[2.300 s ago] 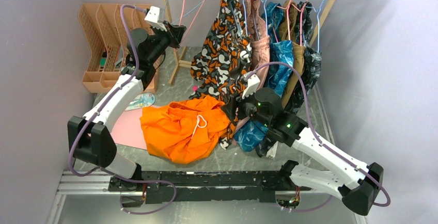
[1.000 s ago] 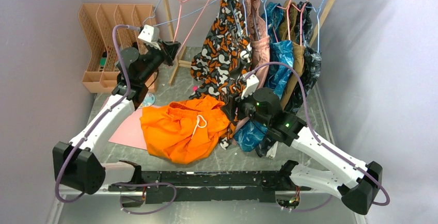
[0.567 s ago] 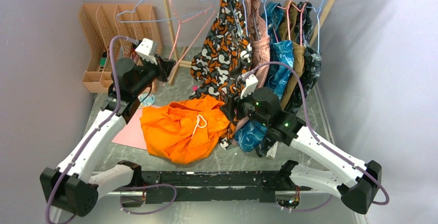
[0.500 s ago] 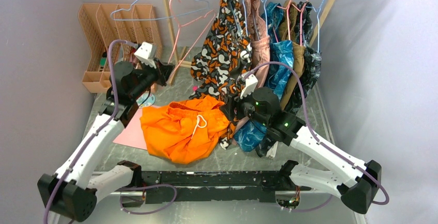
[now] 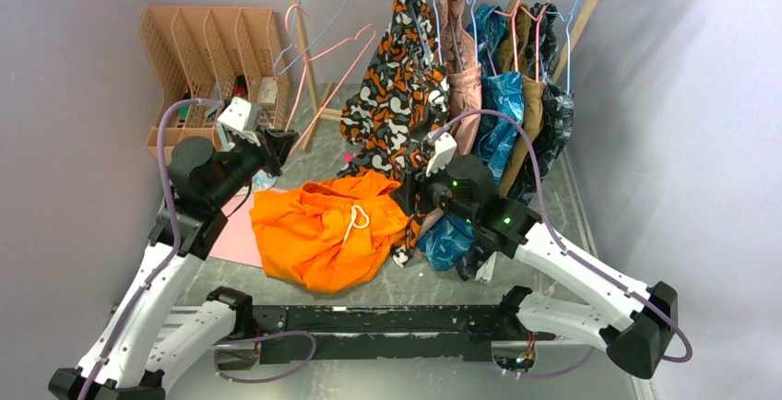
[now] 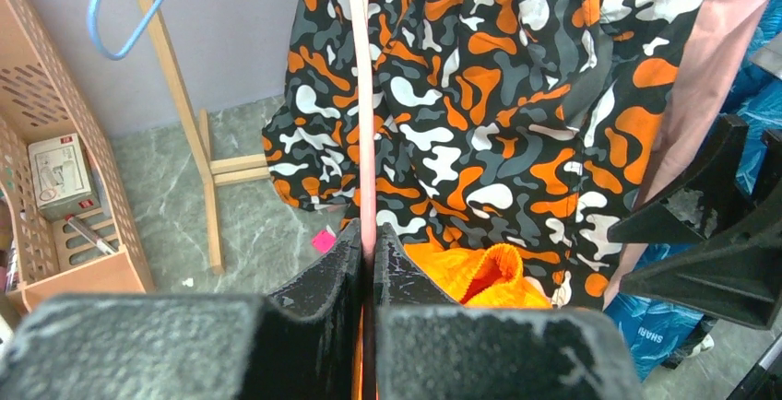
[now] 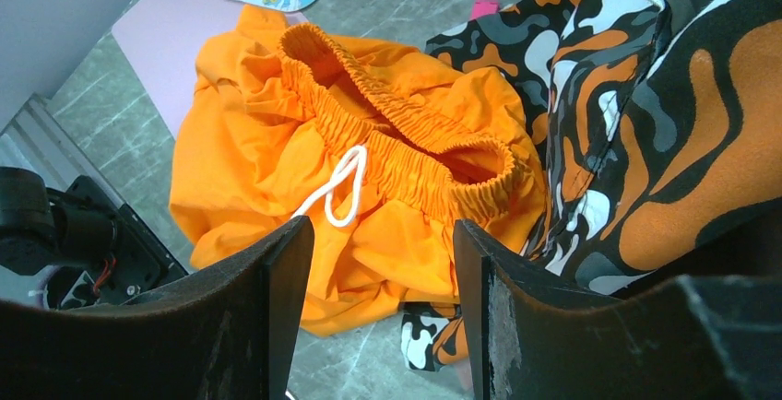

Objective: Place the shorts on the hanger
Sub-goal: Pick up the hanger from the clothesline.

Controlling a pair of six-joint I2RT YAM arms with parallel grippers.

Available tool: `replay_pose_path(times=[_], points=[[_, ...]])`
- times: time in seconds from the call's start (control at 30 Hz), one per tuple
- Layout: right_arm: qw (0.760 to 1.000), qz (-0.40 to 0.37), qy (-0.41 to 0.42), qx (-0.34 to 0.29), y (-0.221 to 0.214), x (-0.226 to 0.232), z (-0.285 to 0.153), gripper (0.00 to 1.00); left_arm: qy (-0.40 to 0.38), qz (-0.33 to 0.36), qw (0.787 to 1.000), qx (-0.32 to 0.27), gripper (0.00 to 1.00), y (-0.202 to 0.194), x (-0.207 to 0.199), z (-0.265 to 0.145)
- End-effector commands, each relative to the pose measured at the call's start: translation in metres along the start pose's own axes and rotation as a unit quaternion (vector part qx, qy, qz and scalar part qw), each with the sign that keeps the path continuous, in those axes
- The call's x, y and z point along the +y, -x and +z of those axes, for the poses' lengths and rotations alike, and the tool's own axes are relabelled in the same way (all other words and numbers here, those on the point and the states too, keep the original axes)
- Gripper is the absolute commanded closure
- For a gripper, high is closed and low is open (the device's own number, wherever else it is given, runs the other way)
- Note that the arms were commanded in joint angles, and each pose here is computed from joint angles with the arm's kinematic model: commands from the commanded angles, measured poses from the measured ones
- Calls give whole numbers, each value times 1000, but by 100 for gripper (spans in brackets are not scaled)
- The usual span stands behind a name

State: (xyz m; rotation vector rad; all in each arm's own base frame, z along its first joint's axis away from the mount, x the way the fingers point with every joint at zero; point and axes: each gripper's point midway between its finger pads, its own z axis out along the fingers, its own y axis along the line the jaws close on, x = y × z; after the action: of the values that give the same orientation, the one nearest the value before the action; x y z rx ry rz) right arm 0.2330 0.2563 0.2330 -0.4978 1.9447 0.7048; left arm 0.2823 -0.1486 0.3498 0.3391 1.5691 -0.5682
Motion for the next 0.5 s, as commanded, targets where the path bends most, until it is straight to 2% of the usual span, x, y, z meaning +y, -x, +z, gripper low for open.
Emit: replay_pose_path(times=[0.0,0.13,0.47], points=[[1000,4,-7,-13,11,-1,-2,39,1,3,1000,6,93,-7,-4,-17],[1000,14,-16,-6,14,-1,-3,39,13,2,1000,13,93,-12,-4,-38],[997,68,37,-9,40,30,9,40,47,-25,999,-10,93,-19,-4,-84]])
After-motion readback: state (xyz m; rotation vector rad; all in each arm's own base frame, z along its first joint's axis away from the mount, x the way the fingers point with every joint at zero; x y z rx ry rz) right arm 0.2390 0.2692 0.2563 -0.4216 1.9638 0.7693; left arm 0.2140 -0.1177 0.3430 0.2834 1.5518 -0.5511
